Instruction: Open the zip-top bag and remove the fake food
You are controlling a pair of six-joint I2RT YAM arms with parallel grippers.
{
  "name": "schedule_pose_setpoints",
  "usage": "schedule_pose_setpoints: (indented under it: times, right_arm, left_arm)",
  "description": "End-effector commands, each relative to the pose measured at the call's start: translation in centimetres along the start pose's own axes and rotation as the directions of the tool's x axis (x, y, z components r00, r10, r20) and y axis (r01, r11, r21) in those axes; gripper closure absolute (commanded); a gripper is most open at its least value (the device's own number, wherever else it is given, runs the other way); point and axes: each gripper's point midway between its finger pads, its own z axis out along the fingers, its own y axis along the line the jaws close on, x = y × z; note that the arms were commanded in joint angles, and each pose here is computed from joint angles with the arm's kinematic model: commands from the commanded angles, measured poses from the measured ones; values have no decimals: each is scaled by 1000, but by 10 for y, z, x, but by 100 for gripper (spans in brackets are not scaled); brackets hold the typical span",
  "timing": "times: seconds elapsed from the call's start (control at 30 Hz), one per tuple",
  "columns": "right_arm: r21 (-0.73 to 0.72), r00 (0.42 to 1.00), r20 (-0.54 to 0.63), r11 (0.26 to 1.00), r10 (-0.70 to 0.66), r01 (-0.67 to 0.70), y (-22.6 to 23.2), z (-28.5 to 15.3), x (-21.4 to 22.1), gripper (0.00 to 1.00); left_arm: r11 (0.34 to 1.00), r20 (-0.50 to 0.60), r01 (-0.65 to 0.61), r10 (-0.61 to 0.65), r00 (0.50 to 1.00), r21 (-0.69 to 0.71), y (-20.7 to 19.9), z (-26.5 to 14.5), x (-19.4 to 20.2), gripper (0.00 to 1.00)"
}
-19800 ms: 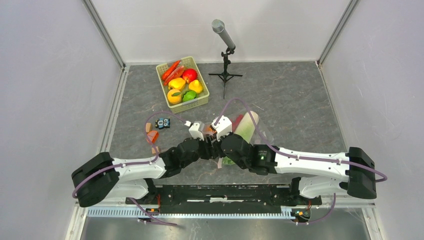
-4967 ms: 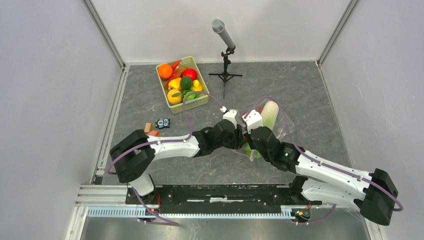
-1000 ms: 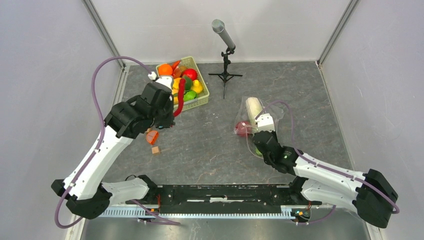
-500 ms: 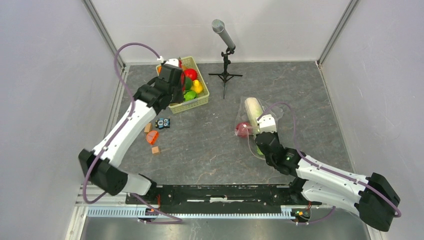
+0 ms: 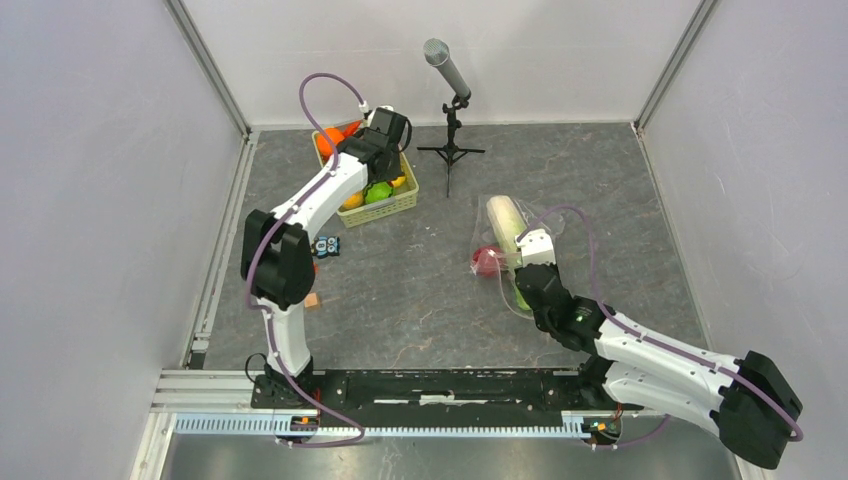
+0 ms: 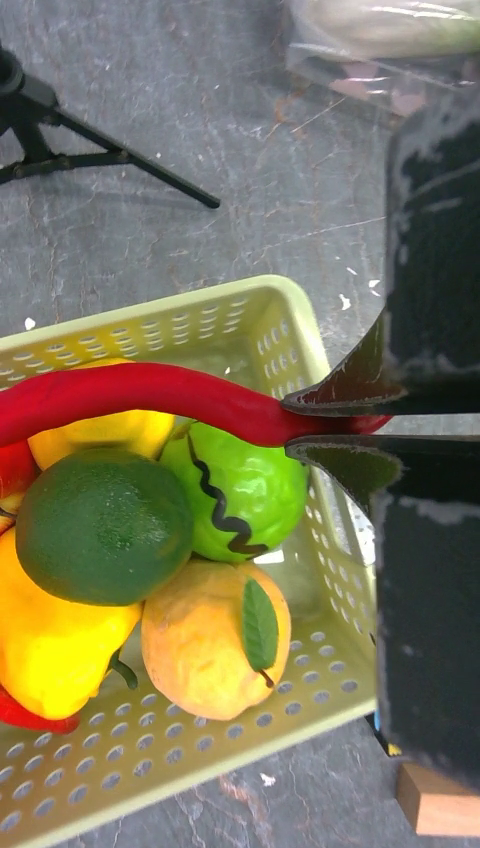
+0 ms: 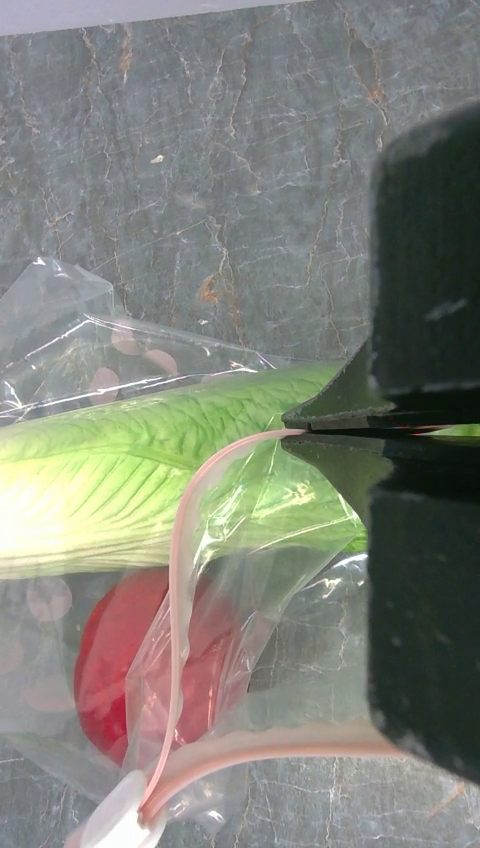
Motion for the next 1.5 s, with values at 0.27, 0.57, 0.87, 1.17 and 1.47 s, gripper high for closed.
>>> schedule_pose_setpoints:
  times: [0.27,0.57,0.87,1.17,1.47]
  right_arm:
    - [3,1000,14,1000,15,-15,-4,3,0,100]
    - [-3,1000,12,1000,25,-25,-5,3,2,100]
    - [-2,1000,14,1000,27,-27,-7,2,0,100]
    - [-10,999,23,999,39,-38,-8,-1,-6,100]
    - [-49,998,40,998,41,-39,-3,-4,-22,100]
  left_arm:
    - [980,23,191,-190,982,-55,-2,38,3,96]
    - [973,6,229,-229,973,1,-9,37,2,91]
    - [964,-37,264,-263,964,41,-24,52,10,75]
    - [963,-26,263,-262,965,55,-25,42,1,40]
    - [948,5,262,-268,963,183,-28,-23,-21,20]
